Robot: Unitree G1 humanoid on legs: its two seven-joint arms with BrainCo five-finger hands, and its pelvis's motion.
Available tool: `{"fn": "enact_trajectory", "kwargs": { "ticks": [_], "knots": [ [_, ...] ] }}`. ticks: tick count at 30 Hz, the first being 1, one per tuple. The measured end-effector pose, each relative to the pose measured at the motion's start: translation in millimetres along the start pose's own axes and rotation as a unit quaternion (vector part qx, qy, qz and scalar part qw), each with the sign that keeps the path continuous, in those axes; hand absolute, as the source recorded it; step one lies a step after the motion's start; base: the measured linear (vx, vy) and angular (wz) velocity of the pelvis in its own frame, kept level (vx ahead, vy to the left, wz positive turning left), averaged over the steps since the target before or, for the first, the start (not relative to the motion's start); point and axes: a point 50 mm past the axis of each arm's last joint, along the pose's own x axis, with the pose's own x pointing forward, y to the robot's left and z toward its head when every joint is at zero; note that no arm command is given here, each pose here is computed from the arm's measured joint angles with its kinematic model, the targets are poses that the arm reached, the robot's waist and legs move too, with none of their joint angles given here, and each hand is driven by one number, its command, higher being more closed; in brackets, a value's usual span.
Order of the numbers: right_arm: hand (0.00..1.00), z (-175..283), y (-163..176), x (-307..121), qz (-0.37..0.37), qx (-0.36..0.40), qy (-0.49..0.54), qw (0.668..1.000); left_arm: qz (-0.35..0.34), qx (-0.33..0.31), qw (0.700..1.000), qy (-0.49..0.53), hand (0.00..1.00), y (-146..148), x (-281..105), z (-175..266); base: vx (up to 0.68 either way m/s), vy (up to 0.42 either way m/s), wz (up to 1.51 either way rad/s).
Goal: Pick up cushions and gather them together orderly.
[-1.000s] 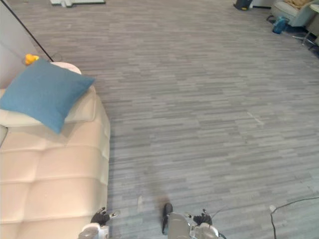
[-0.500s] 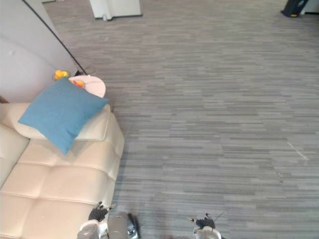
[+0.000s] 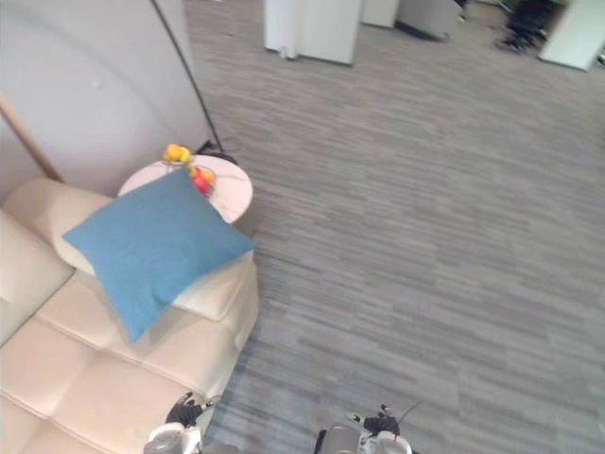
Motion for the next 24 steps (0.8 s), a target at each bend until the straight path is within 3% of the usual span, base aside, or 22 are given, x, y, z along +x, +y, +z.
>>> {"fn": "enact_trajectory", "kwargs": {
  "ticks": [7,12,17,24],
  "knots": [
    [0.00,5,-12,2,-0.013,-0.009,-0.006,1.000,-0.028,-0.015,0.999,0.004,0.00,-27,-4,-3,0.44,-0.356,1.08],
    [0.00,-8,-7,-1,-0.006,-0.012,0.013,1.000,-0.027,-0.020,0.999,-0.025,0.00,-26,-2,11,0.31,-0.205,0.80],
    [0.00,-12,-8,-3,-0.008,-0.010,0.020,1.000,-0.032,-0.014,0.999,-0.040,0.00,-29,-2,19,0.24,0.037,0.68],
    [0.00,-10,7,-5,0.007,0.003,0.013,1.000,-0.013,0.007,1.000,-0.015,0.00,-9,0,7,0.25,0.200,0.39]
  ]
}}
